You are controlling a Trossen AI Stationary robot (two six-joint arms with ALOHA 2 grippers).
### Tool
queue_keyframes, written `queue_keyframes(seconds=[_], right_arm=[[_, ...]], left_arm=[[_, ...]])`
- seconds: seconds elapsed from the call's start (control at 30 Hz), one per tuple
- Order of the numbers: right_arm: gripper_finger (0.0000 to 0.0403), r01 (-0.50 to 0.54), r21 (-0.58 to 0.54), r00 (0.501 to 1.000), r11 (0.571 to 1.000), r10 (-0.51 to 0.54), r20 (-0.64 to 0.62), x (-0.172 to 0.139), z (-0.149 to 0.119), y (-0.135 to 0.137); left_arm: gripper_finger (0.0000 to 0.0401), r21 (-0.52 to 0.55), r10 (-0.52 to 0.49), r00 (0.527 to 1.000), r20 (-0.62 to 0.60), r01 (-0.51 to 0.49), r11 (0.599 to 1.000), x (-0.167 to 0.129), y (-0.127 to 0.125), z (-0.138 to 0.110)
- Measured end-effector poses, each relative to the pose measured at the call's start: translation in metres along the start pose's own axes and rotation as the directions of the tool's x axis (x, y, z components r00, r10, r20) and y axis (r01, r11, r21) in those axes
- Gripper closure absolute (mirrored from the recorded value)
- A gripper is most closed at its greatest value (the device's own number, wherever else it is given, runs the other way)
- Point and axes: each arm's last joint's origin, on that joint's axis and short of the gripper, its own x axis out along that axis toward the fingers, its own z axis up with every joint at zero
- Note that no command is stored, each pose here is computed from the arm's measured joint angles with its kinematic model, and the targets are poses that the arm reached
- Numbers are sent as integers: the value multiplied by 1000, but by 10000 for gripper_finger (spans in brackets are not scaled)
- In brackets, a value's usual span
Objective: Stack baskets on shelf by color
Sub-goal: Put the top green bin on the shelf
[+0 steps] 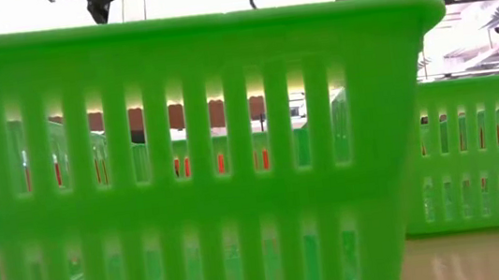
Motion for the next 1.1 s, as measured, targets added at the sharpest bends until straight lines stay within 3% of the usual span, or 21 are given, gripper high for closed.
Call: queue_keyframes(seconds=[0.57,0.7,0.9,1.1], right_arm=[[217,130,-67,982,989,-138,-131,56,-9,-2],[259,147,-76,982,986,-155,-111,52,-7,-5],[380,151,-83,985,985,-157,-72,43,-3,-6],[377,172,-120,985,978,-175,-13,30,2,-9]], left_arm=[[329,2,-24,1000,3,24,1000,-1,-4,0],[329,2,-24,1000,3,24,1000,-1,-4,0],[330,1,-24,1000,2,24,1000,-1,-4,0],[332,-27,-26,1000,2,26,999,-1,-4,0]])
